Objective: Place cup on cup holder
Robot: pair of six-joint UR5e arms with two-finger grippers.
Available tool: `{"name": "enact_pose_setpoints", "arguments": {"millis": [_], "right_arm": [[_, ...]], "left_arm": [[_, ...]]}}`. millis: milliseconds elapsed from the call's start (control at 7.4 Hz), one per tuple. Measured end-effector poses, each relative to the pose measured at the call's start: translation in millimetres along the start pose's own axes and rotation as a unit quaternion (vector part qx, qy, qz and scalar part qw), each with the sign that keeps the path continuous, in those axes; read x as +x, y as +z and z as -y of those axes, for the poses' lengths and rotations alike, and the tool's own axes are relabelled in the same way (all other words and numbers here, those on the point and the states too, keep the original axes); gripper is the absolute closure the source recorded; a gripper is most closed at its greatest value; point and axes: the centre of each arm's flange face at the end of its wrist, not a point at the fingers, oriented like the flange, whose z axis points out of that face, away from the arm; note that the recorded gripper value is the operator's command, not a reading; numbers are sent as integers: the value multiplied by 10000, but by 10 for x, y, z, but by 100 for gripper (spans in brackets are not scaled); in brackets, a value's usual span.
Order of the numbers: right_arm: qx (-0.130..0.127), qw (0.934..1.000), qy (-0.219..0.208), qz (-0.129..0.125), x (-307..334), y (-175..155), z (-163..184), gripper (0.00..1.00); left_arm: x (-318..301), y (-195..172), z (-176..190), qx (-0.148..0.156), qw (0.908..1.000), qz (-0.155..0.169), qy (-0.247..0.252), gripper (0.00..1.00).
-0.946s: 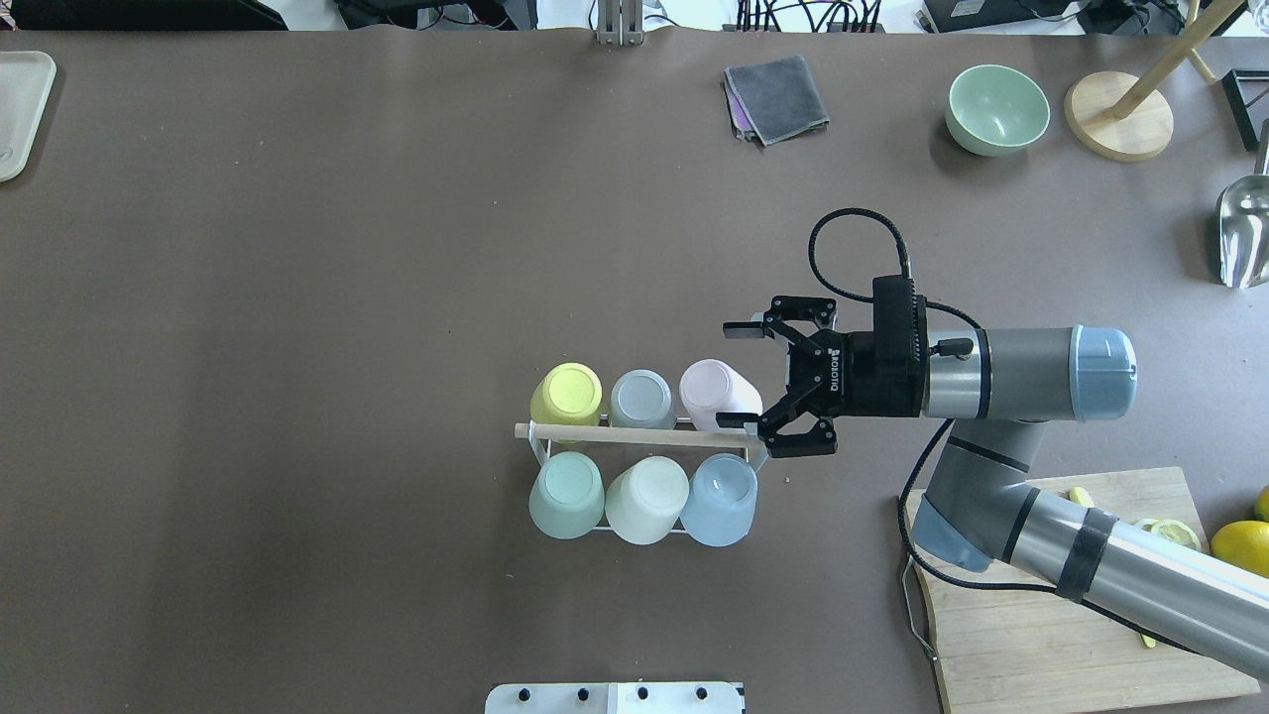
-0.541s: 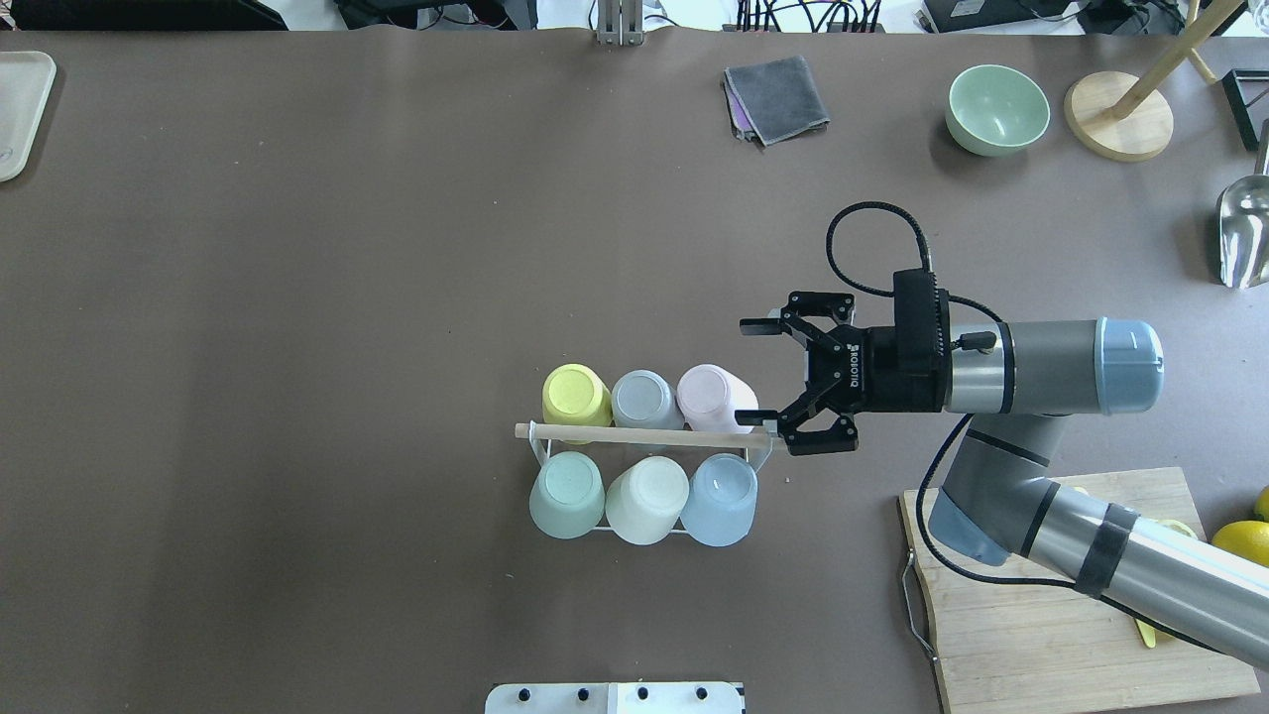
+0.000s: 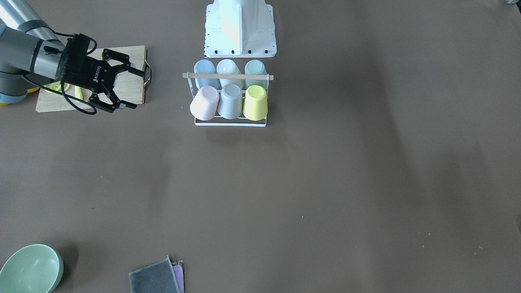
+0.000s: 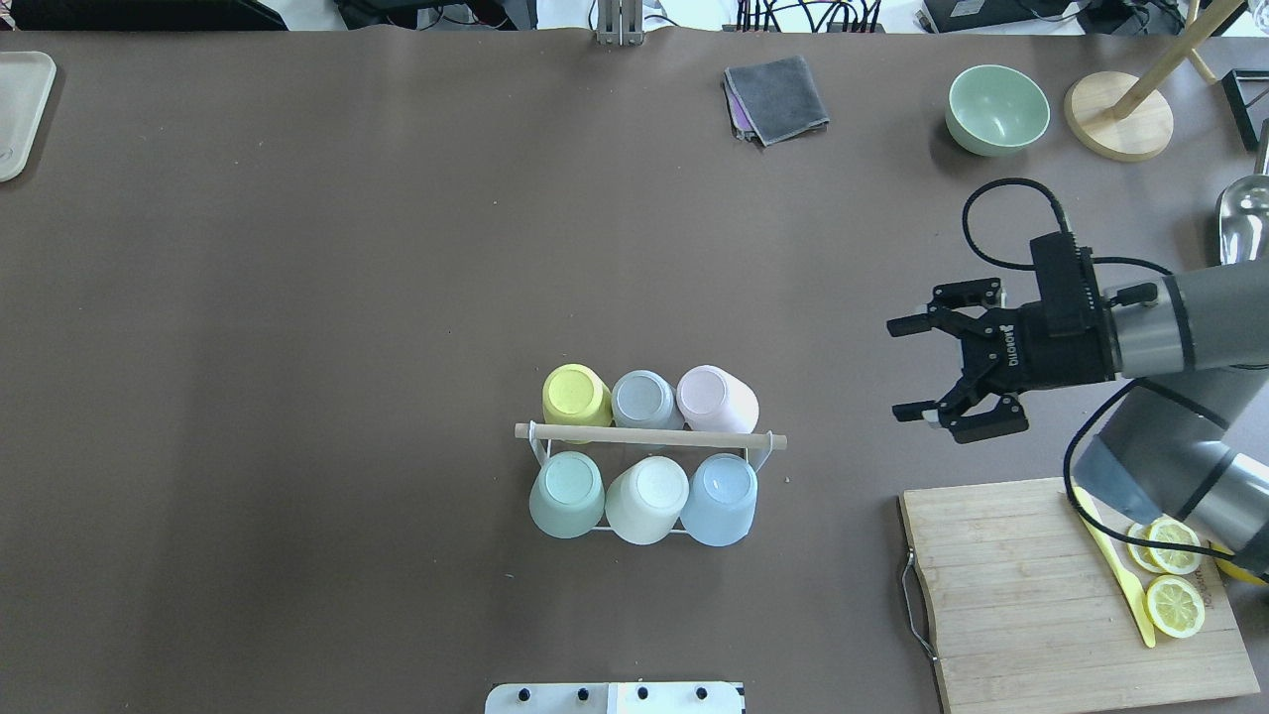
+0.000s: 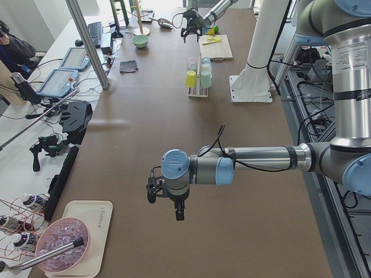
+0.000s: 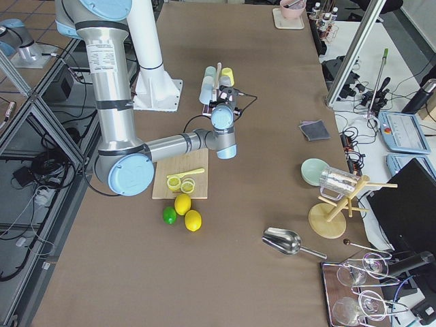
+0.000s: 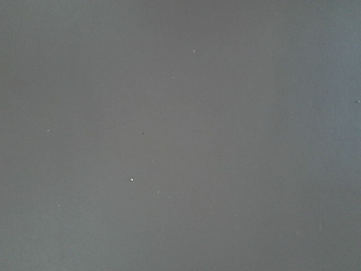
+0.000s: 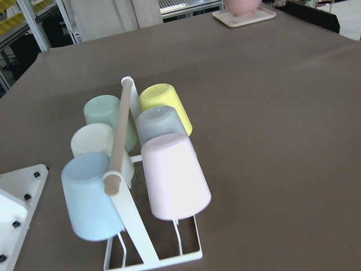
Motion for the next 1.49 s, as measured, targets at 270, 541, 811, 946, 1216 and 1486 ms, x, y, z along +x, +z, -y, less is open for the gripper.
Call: {"name": "enact_pose_setpoints", "arguments": {"millis": [270,541,811,946,1216,1486], "right_arm": [[-761,9898,1078,-531,212,-955,-322,0],[-1138,9543,2453,-1271,437,-1849,-820,0],[-1390,8903,3698,-2264,755,-2516,-1234,0],[-1675,8524,4110,-2765,905,-2816,-1454,0],[-2198,7706,4951,-3357,1008,-3417,-1844,0],[-2528,7035,5602,-3568,983,-3734,-2058,0]], "left_arm": [[6,-6,5,64,10000,-7,51,1],[6,-4,3,71,10000,-10,58,1],[10,-7,2,75,10000,-15,62,1],[10,-8,2,75,10000,-16,64,1],[11,-8,3,77,9999,-16,68,1],[23,-21,10,119,9999,-13,122,1]]}}
